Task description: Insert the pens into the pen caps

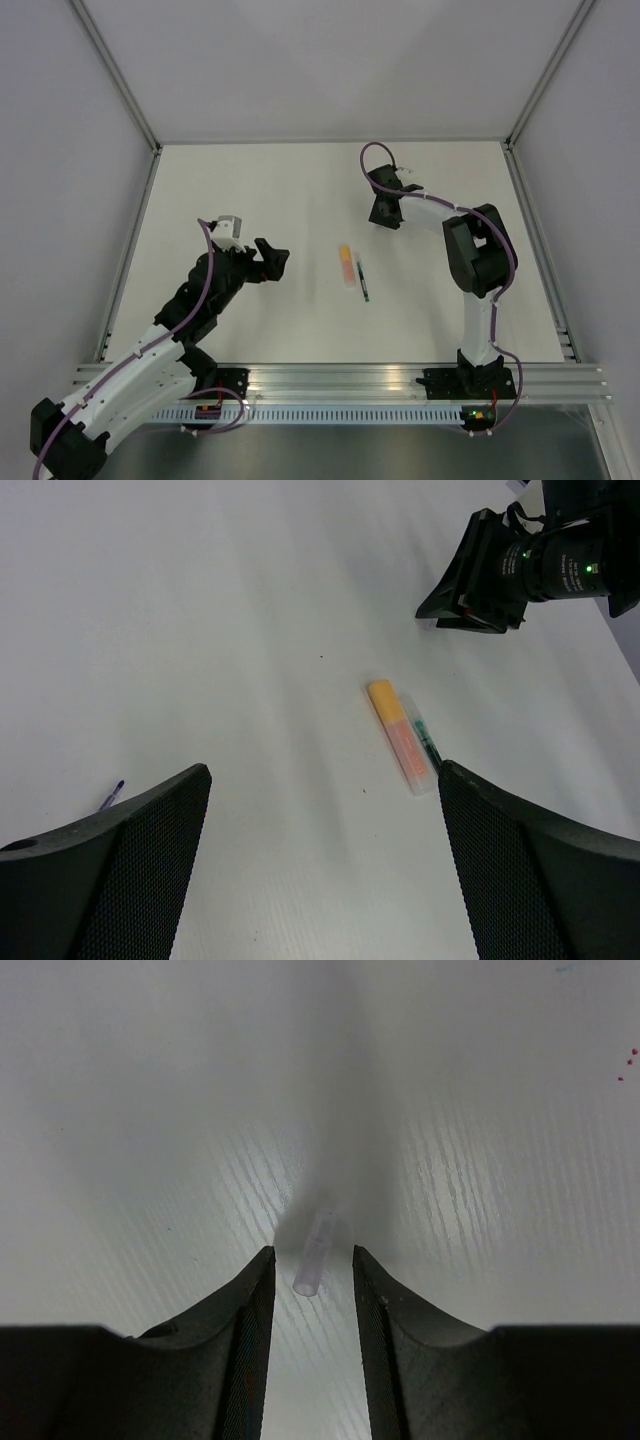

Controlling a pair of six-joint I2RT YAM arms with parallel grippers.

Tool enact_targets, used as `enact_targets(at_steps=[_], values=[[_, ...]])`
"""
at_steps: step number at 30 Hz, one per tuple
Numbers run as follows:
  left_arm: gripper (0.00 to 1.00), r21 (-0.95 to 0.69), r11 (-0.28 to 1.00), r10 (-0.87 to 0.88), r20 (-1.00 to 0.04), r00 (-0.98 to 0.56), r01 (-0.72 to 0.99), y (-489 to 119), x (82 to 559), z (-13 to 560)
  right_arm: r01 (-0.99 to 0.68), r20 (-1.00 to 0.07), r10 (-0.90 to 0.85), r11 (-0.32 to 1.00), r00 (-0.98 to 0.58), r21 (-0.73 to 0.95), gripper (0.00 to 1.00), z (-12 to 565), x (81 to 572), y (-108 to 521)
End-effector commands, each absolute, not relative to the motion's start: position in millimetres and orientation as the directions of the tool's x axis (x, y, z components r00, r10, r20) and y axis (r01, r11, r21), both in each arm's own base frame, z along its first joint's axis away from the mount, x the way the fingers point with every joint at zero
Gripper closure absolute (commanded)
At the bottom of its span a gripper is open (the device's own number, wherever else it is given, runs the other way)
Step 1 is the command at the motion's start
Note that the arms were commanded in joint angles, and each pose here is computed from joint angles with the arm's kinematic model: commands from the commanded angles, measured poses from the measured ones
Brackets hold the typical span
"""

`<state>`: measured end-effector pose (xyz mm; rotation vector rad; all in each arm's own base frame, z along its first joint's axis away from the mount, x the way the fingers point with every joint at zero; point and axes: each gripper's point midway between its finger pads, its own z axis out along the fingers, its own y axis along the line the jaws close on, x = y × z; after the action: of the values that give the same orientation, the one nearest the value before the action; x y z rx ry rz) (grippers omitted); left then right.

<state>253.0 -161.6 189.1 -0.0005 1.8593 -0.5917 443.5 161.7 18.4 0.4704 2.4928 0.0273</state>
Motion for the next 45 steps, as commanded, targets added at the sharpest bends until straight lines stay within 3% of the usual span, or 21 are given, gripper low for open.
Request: enact_targets(at_steps=[1, 17, 31, 37, 41, 45], values=[[0.02, -0.389, 0.871, -0.286, -0.898, -0.333, 0.299, -162, 256, 199, 0.374, -0.566, 0.369, 0.921, -0.738, 0.112, 0.58, 18, 449, 156], [0.02, -0.406, 0.857, -0.305, -0.896, -0.323, 0.317, -163, 253, 206, 0.396, -0.542, 0.367, 0.916, -0.757, 0.067, 0.62, 8, 444, 151], [0.02, -0.408, 0.855, -0.302, -0.893, -0.334, 0.319, -165, 253, 204, 0.342, -0.505, 0.301, 0.94, -0.809, 0.013, 0.72, 6, 443, 165], [0.02, -0.418, 0.837, -0.307, -0.893, -0.33, 0.352, -169, 249, 209, 0.296, -0.486, 0.243, 0.954, -0.84, -0.036, 0.83, -5, 433, 159], [0.02, -0.436, 0.776, -0.289, -0.888, -0.357, 0.456, -192, 242, 214, 0.245, -0.468, 0.214, 0.969, -0.857, -0.005, 0.97, -17, 425, 154], [0.02, -0.419, 0.811, -0.263, -0.884, -0.387, 0.408, -191, 254, 207, 0.201, -0.456, 0.172, 0.979, -0.873, -0.016, 1.0, -26, 416, 148]])
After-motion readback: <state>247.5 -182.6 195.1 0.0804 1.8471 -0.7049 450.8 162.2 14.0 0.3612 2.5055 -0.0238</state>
